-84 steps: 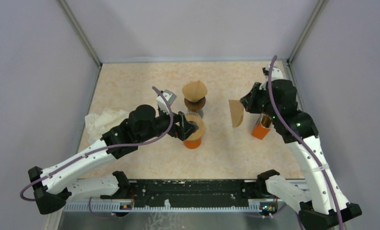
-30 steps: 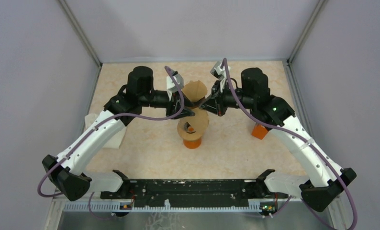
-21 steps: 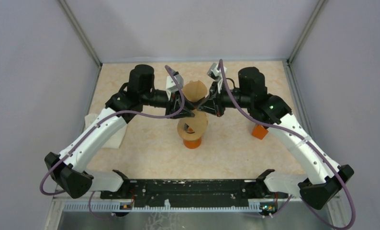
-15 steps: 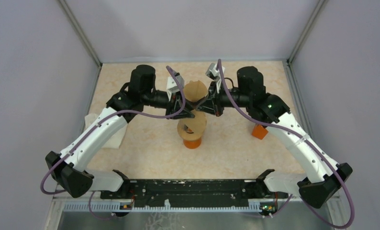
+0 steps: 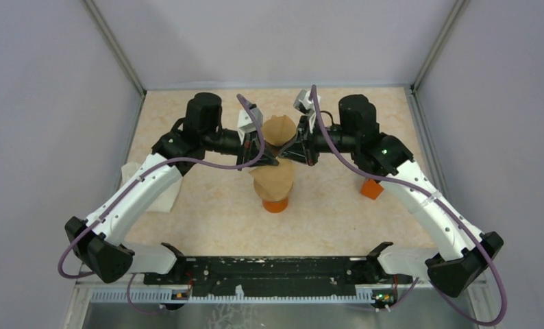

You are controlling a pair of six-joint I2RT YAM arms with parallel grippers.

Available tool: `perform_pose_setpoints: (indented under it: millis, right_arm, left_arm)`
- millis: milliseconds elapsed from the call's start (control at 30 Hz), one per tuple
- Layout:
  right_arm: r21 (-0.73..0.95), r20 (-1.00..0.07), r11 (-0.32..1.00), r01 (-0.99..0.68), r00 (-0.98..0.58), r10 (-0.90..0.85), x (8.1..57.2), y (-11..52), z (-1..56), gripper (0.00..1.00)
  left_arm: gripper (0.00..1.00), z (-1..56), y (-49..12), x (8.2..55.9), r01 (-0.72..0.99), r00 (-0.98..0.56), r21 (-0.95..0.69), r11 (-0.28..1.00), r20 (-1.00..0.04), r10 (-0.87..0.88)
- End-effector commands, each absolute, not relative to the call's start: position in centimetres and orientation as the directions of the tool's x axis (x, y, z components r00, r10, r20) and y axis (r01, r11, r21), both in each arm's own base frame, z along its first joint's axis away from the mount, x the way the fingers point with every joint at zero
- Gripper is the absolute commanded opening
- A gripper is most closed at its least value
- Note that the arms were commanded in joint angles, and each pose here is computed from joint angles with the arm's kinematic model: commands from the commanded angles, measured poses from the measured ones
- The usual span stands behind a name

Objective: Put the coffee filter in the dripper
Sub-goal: Place the coffee filter in the coffee dripper.

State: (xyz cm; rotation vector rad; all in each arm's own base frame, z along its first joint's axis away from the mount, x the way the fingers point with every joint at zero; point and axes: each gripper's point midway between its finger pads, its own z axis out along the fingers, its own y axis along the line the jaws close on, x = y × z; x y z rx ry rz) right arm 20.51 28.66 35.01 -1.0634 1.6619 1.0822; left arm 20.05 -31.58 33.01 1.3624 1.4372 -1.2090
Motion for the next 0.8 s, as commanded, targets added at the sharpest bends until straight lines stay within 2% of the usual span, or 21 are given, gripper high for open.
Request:
perform_pose_setpoints:
  millis: [0,133,333,767]
  right_arm:
    - [0.143,-0.971,0.256,-0.956,-0.186,-0.152,20.5,28.6,36.8,0.07]
    - [0.15,-0.975,0.277,-0.949,-0.188,-0.117,20.8,27.3,37.1,0.23]
    - [0.181,-0.98,0.268,-0.946,-0.197,-0.036,20.8,25.4,37.4,0.36]
    - [0.214,-0.97,0.227,-0.95,-0.234,-0.066,20.4,25.8,33.4,0.4]
  left_arm:
    - [0.0,34.1,-30.9,19.4,0.995,-0.071,-0.083,-0.059,-0.979,0.189]
    - [0.0,34.4,-30.0,19.7,0.996,-0.07,-0.077,-0.042,-0.986,0.155]
    - [0.0,34.9,-29.0,19.6,0.996,-0.072,-0.077,-0.043,-0.992,0.102]
    - [0.0,36.0,-28.0,19.7,0.998,-0.069,-0.069,0.003,-0.997,0.025]
